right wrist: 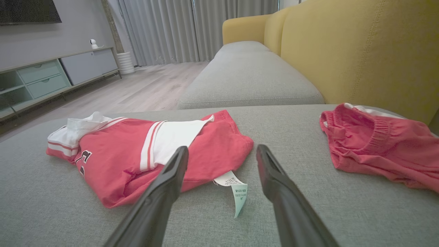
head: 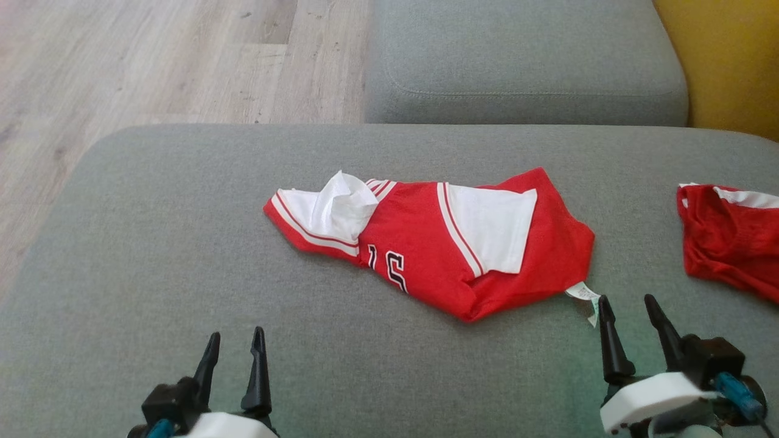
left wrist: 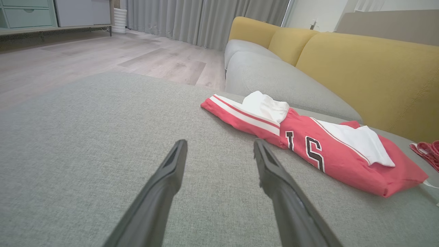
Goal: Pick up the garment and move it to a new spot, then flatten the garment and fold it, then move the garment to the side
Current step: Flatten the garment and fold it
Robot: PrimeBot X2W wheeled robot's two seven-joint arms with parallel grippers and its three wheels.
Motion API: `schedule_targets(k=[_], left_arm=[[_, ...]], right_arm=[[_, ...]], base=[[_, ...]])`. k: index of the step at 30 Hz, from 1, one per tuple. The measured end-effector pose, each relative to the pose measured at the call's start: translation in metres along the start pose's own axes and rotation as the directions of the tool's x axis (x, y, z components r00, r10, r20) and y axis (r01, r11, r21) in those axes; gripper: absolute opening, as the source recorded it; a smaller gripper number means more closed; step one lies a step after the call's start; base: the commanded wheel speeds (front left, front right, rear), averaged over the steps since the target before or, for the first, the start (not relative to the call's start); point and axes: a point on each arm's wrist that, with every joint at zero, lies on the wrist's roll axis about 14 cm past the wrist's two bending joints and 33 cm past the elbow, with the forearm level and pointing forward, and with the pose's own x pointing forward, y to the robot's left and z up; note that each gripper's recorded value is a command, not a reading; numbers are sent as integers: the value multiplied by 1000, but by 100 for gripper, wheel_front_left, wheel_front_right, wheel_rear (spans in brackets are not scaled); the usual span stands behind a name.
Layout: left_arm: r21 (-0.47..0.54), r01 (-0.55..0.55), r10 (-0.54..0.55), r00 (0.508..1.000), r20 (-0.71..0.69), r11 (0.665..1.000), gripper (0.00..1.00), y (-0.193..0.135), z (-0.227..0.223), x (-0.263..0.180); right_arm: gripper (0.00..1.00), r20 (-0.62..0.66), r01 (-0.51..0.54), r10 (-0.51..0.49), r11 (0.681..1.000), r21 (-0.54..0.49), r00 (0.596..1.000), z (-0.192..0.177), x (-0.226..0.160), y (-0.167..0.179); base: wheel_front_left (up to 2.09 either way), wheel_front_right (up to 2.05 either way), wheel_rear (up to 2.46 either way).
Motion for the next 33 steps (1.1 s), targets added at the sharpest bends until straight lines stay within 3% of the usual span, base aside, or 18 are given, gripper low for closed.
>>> schedule_targets(k=[17, 25, 33], left_arm=[[2, -1, 1, 1000, -26, 1000, 100, -1, -7, -2], [-6, -44, 43, 999, -29, 999, 100, 9, -8, -3], [-25, -107, 106, 993, -45, 994, 100, 22, -11, 0]], right_arm=[[100, -31, -8, 8, 1000, 2, 999, -6, 10, 2], [100, 1, -30, 30, 997, -77, 1000, 41, 83, 9], [100, -181, -79, 55, 988, -131, 982, 9, 132, 26]], base=[[0, 0, 0], [0, 0, 0], [0, 0, 0]])
